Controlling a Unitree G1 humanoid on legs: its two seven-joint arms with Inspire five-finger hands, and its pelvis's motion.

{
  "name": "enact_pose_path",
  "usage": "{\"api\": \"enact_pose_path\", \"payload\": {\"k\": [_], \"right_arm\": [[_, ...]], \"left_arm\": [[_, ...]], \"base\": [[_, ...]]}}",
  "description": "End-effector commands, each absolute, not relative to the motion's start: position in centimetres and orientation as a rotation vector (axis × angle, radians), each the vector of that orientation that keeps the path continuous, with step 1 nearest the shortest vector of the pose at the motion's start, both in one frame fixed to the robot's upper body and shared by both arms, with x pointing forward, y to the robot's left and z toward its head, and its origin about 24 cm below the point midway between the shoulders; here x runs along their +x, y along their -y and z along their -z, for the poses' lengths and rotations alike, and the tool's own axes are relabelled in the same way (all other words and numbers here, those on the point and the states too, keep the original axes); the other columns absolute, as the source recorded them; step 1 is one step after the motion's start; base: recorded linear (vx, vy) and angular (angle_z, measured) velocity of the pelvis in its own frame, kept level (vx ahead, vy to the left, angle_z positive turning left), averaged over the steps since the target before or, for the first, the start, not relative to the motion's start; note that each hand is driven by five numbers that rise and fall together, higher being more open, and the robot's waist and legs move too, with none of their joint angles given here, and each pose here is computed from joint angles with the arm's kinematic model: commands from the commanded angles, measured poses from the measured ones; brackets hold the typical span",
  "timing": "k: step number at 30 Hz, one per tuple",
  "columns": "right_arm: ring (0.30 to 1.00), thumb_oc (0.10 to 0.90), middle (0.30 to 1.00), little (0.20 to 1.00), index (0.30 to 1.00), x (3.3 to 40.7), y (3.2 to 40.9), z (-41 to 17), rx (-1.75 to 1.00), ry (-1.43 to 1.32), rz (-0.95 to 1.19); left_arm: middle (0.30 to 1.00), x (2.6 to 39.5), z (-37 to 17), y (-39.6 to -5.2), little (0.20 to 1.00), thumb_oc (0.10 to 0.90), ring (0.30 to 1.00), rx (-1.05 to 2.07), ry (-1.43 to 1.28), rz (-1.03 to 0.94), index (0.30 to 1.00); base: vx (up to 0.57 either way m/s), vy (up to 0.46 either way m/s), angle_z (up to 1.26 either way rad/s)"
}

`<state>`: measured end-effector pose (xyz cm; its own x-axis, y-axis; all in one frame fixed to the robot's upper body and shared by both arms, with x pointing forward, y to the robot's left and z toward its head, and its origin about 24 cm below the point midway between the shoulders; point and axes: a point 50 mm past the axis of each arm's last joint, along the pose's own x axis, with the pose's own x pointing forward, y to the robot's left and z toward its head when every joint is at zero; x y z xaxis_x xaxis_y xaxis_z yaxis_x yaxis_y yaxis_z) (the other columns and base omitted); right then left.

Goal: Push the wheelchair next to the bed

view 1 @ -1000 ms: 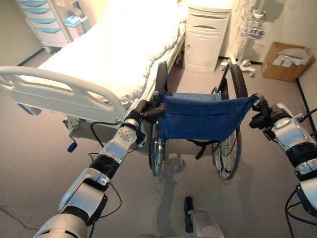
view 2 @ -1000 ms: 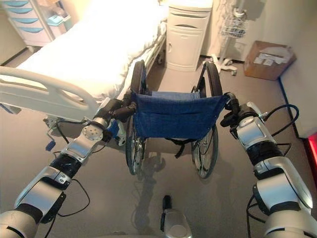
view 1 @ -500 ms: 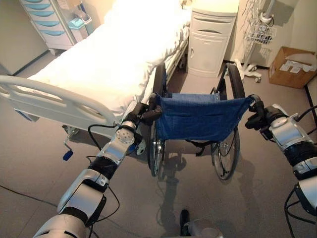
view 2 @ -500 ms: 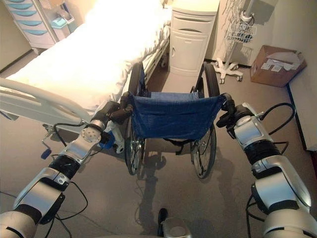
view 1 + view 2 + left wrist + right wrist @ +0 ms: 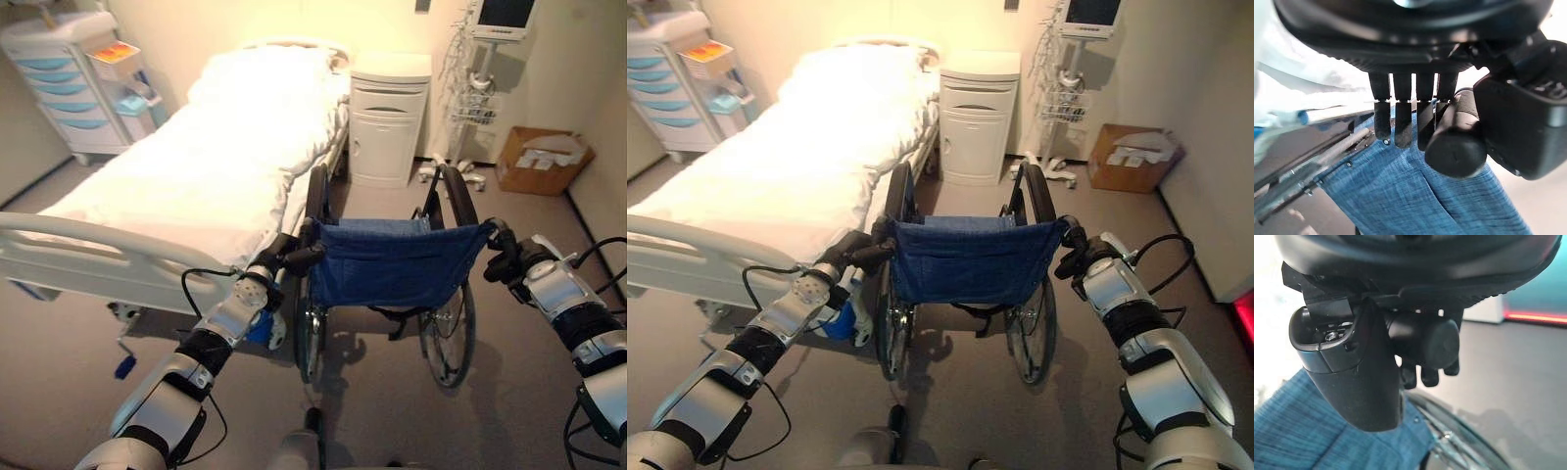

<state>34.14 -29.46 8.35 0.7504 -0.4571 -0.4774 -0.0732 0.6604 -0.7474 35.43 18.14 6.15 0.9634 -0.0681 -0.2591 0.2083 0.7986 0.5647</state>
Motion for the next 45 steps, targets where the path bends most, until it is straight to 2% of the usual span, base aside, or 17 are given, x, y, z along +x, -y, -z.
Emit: {"api": "enact_pose_path", "payload": {"k": [1,12,17,22,27,45], "right_arm": [[0.3,0.4,0.3,0.3,0.3,37.1,24.5,-11.9,-0.85,-0.446,0.068],[0.3,0.4,0.3,0.3,0.3,36.8,24.5,-10.0,-0.854,-0.444,0.062],[0.3,0.4,0.3,0.3,0.3,36.9,24.5,-11.6,-0.852,-0.412,0.081],[0.3,0.4,0.3,0.3,0.3,37.1,25.9,-13.4,-0.856,-0.429,0.134],[0.3,0.4,0.3,0.3,0.3,37.8,25.3,-14.6,-0.844,-0.427,0.117],[0.3,0.4,0.3,0.3,0.3,37.1,25.0,-11.6,-0.837,-0.489,0.08]], "left_arm": [[0.3,35.5,-5.9,-20.8,0.3,0.4,0.3,0.74,-0.291,0.083,0.3],[0.3,35.3,-5.2,-19.6,0.3,0.4,0.3,0.747,-0.282,0.071,0.3],[0.3,35.3,-5.8,-19.6,0.3,0.4,0.3,0.76,-0.242,0.062,0.3],[0.3,35.5,-5.6,-18.0,0.3,0.4,0.3,0.747,-0.212,0.105,0.3],[0.3,35.3,-5.2,-17.6,0.3,0.4,0.3,0.727,-0.205,0.104,0.3],[0.3,35.6,-4.5,-16.4,0.3,0.4,0.3,0.715,-0.226,0.187,0.3]], "base": [[0.19,0.228,-0.44],[0.21,0.135,-0.23],[0.31,-0.038,-0.2],[0.42,-0.071,1.06],[0.34,-0.185,0.37],[0.26,-0.07,0.15]]}}
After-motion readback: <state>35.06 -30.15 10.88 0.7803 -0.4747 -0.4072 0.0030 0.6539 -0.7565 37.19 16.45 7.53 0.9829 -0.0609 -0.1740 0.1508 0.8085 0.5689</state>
